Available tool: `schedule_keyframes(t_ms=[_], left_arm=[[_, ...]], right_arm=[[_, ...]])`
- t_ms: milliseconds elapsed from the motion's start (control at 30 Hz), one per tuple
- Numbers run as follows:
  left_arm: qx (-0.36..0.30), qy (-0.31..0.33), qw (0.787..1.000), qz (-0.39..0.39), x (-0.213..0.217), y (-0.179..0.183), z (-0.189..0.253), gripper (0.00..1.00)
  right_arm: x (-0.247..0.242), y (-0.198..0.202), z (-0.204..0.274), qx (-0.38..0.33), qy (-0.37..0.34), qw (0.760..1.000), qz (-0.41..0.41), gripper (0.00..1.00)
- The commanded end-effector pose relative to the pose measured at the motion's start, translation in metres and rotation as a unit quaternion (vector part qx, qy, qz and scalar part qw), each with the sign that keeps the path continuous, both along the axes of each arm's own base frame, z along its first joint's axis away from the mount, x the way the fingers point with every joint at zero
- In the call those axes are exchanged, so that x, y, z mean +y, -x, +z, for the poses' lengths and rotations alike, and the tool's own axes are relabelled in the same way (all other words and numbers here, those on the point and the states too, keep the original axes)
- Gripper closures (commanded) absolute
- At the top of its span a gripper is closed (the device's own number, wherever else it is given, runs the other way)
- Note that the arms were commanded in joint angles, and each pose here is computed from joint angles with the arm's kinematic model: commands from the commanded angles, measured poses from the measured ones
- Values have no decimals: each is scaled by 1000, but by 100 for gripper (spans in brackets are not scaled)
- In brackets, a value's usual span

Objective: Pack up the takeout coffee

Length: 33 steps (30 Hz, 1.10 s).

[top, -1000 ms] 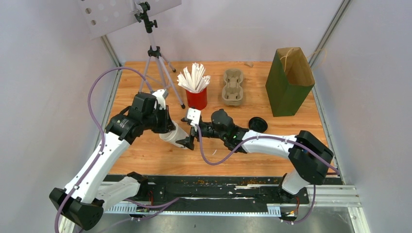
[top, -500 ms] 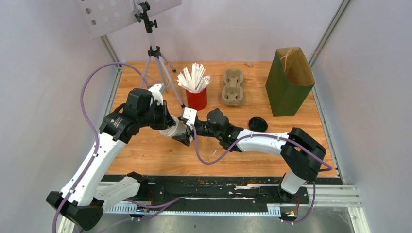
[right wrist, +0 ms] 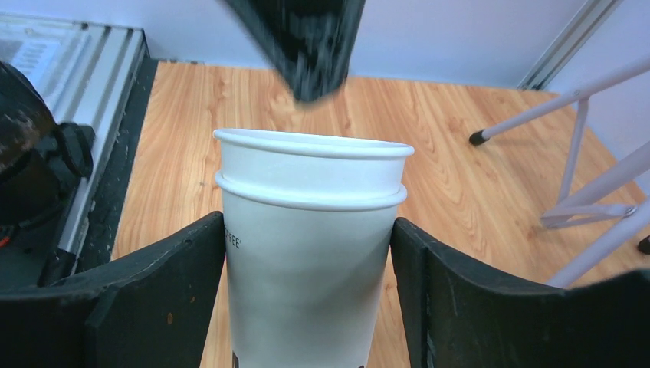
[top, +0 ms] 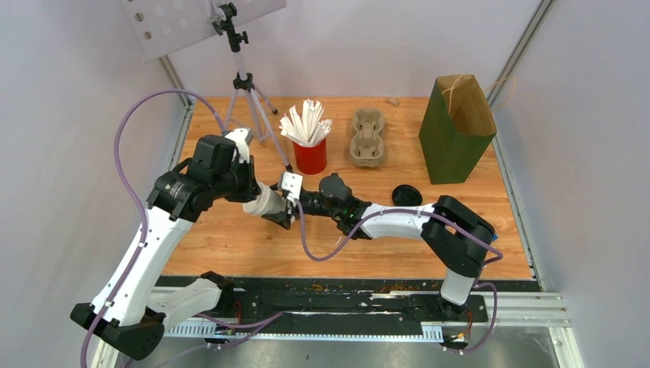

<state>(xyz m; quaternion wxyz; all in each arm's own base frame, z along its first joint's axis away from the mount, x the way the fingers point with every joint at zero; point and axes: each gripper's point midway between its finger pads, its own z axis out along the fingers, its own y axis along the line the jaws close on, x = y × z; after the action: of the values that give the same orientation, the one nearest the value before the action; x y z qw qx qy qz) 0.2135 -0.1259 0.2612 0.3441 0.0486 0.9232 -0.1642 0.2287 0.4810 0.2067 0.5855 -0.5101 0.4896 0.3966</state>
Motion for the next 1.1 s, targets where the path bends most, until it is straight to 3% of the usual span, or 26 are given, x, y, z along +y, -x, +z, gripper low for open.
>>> schedule_keyframes(t_ms=[0,233,267,367,467,933,1000,1067], left_arm=[[-49,-23,998,13,14,-7,25,100],[-47,-22,999,4,11,-7,23,100],[-46,-18,999,-1,9,-7,22,95],[-37,-9,999,-25,2,-2,16,66],[-24,-6,999,-37,-1,2,8,55],[-1,12,999,-47,-11,3,-10,55],[2,16,999,-47,-12,4,-12,60],[1,17,999,-45,-12,4,-11,71]], right_arm=[[8,-1,-18,2,12,1000,14,33],[10,3,-24,5,5,1000,26,36],[10,3,-21,3,2,1000,25,36],[7,5,-10,-6,-11,1000,25,36],[4,7,5,-15,-26,999,27,36],[-5,16,40,-36,-60,997,32,36],[-5,17,42,-37,-61,997,33,37],[-5,17,42,-37,-61,997,34,37]])
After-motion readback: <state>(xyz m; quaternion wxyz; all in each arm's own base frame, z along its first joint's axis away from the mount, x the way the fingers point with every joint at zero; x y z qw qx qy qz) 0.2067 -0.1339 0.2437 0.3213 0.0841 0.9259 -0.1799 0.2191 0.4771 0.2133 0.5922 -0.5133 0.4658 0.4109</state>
